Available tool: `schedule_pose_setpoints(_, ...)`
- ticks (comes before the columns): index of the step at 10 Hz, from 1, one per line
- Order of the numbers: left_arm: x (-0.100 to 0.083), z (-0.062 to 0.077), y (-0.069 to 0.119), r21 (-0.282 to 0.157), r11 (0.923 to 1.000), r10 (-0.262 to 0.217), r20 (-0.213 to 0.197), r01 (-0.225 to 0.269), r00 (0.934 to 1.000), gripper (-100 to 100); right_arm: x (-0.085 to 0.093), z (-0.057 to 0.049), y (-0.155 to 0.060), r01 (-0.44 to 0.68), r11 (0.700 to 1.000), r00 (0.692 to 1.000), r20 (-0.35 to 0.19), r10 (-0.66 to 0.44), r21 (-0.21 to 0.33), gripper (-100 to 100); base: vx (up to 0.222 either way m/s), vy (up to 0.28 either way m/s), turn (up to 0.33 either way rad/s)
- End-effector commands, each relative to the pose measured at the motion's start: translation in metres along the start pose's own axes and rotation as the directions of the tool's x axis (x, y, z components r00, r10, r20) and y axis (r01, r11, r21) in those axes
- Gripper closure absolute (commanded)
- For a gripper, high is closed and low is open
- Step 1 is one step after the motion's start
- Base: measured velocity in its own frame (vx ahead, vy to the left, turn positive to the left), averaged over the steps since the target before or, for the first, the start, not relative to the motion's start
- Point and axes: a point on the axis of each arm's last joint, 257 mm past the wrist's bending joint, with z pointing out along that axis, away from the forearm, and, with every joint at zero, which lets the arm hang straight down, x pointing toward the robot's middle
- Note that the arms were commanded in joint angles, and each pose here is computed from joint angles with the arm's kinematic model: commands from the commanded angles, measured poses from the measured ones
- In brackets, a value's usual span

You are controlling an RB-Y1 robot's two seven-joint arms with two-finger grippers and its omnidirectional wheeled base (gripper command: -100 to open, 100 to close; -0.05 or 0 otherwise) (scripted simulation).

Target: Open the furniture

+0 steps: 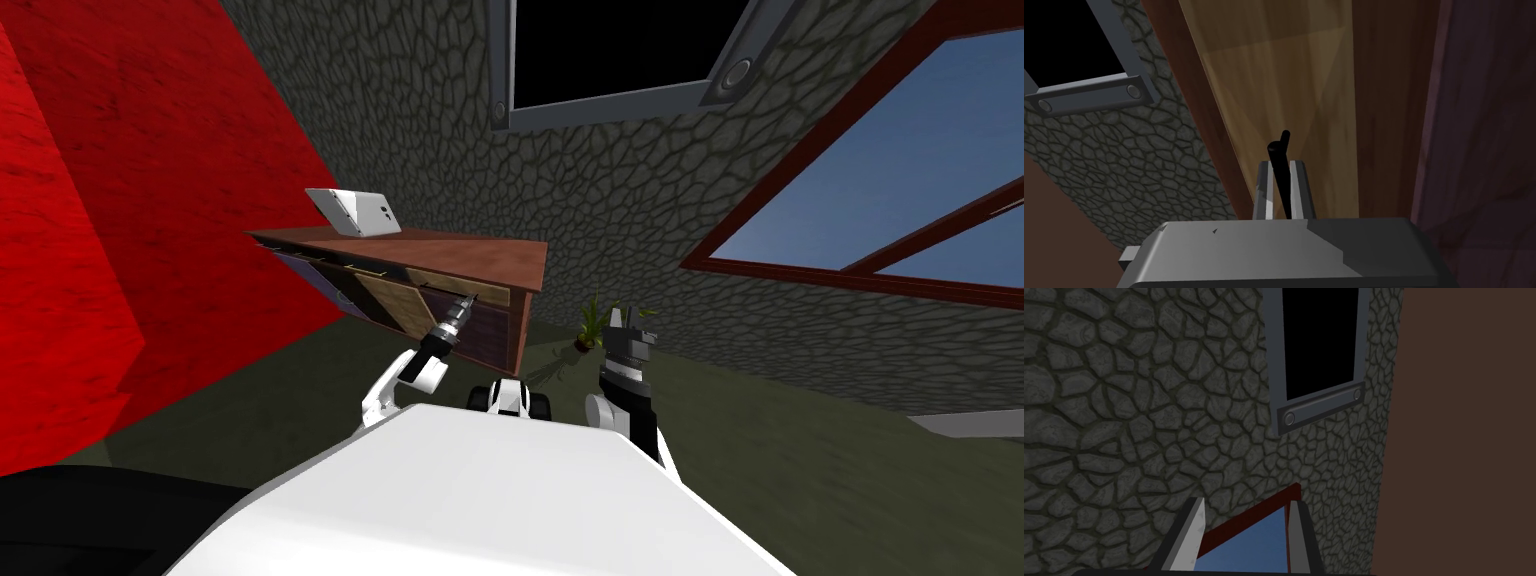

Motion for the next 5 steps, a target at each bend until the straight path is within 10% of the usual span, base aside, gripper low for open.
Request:
schedule_pose_setpoints(1, 0.003, -0.0061, -0.0077, 0.003, 1.0, 0.001, -0.01, -0.001, 1.0, 100, 0.0, 0.0, 0.0, 0.0, 1.0, 1.0, 0.0, 0.0, 0.0, 0, -0.163, 0.028, 0.048)
schedule_pose_setpoints(4, 0.0052, -0.0088, -0.0064, -0.006, 1.0, -0.002, -0.016, 0.002, 0.9999, 100, 0.0, 0.0001, 0.0, 0.0, 1.0, 1.0, 0.0, 0.0, 0.0, 0, -0.147, 0.033, 0.024)
schedule_pose_setpoints(5, 0.006, -0.0133, -0.009, -0.016, 0.9999, -0.004, -0.019, 0.004, 0.9998, -100, 0.0, 0.0, 0.0, 0.0, 1.0, 1.0, 0.0, 0.0, 0.0, 0, -0.002, 0.001, 0.019)
